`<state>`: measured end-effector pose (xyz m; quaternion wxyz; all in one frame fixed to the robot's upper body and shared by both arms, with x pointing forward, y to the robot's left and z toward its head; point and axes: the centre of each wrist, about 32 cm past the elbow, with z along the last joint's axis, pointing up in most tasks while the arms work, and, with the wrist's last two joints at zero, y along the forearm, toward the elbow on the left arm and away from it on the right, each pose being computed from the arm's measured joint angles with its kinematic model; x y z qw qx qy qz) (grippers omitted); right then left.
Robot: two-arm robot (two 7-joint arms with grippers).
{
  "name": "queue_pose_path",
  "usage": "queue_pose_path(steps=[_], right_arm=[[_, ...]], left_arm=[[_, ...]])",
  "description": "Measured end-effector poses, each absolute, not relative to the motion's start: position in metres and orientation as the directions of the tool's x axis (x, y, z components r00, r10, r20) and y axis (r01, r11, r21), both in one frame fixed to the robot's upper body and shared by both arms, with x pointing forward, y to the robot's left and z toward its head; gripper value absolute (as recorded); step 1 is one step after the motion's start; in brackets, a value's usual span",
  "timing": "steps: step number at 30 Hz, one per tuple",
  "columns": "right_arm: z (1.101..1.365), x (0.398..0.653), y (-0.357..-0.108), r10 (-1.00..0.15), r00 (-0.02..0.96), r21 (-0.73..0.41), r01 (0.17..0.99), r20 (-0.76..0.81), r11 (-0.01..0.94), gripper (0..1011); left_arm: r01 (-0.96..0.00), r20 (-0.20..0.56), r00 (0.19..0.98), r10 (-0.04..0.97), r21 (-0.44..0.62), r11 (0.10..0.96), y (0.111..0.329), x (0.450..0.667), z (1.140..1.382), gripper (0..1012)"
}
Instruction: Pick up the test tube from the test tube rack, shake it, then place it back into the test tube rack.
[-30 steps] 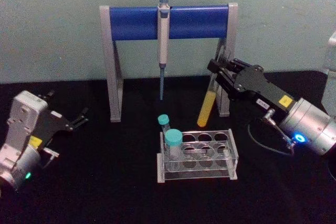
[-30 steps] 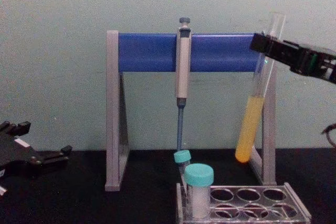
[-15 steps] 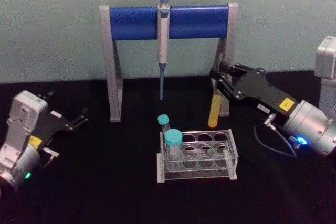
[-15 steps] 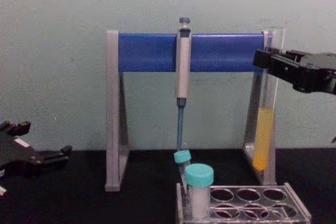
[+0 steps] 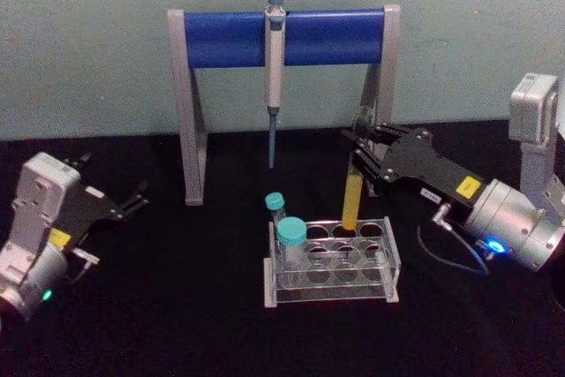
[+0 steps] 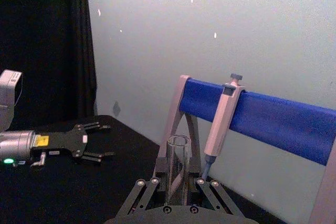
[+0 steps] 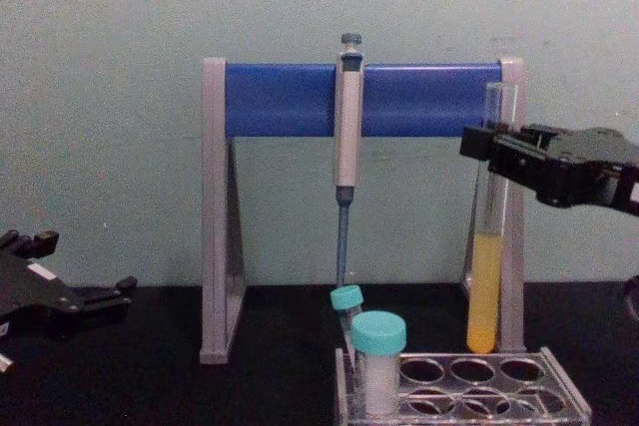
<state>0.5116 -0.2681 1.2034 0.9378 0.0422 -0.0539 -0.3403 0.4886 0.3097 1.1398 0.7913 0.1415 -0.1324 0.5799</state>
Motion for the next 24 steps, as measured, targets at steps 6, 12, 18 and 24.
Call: queue_pose_path(steps=[6, 12, 18, 24], right_arm=[[1.199, 0.512, -0.267, -0.634, 0.770, 0.104, 0.627, 0.071, 0.772, 235], [1.194, 0.515, -0.266, -0.635, 0.769, 0.105, 0.628, 0.068, 0.771, 235], [1.189, 0.517, -0.266, -0.637, 0.768, 0.105, 0.630, 0.062, 0.770, 235], [1.186, 0.518, -0.265, -0.638, 0.768, 0.099, 0.631, 0.058, 0.769, 237]], left_arm=[[-0.955, 0.374, 0.292, 0.880, 0.070, 0.287, 0.310, 0.489, 1.140, 1001], [-0.955, 0.374, 0.292, 0.880, 0.070, 0.287, 0.310, 0.489, 1.140, 1001], [-0.955, 0.374, 0.292, 0.880, 0.070, 0.287, 0.310, 0.489, 1.140, 1001], [-0.955, 0.374, 0.292, 0.880, 0.070, 0.287, 0.310, 0.489, 1.140, 1001]])
